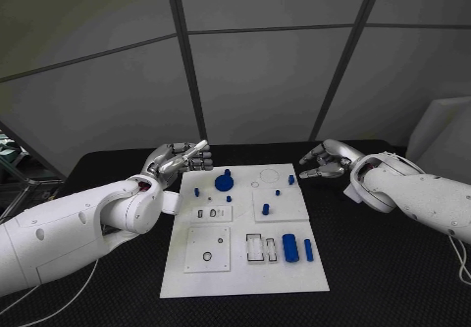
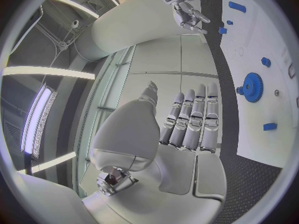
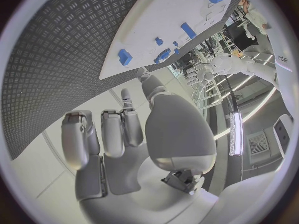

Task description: Assemble the parts on the task board

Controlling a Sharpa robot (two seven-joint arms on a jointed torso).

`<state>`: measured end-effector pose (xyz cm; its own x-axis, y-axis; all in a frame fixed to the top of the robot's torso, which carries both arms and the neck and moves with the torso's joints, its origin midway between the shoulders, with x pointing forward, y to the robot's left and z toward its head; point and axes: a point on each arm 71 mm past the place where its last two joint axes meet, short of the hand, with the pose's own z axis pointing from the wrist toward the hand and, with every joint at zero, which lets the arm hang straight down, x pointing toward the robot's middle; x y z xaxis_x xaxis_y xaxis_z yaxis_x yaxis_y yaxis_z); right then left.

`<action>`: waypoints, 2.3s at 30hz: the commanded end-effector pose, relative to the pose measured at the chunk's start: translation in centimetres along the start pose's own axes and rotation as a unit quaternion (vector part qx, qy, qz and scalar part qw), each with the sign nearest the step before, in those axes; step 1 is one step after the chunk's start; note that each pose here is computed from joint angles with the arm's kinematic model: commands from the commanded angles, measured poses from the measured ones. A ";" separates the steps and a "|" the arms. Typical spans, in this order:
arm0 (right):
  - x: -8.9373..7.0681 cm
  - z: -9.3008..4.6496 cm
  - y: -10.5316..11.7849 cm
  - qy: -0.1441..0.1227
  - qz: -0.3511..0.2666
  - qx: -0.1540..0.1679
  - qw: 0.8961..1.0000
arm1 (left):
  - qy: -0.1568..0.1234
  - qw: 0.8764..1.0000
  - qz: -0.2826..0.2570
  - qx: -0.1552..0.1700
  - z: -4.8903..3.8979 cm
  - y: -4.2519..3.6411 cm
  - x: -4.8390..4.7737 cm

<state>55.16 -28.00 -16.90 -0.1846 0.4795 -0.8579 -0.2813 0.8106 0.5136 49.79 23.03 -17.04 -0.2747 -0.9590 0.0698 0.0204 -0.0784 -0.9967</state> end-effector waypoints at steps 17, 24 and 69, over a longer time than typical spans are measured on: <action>1.8 1.6 0.4 0.032 0.002 -0.009 0.999 | 0.006 1.000 -0.001 0.005 0.32 0.05 0.19; 2.7 1.8 0.4 0.041 -0.004 -0.009 0.999 | 0.006 1.000 -0.001 0.005 0.36 0.07 0.18; 4.0 2.6 0.2 0.053 -0.018 0.006 0.998 | 0.005 1.000 -0.001 0.003 0.55 0.19 0.09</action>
<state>56.80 -25.09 -20.35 -0.2652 0.4174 -0.8692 -0.2801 0.8292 0.4836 50.28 22.90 -17.37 -0.2717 -0.9598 0.0703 0.0175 -0.0780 -0.9968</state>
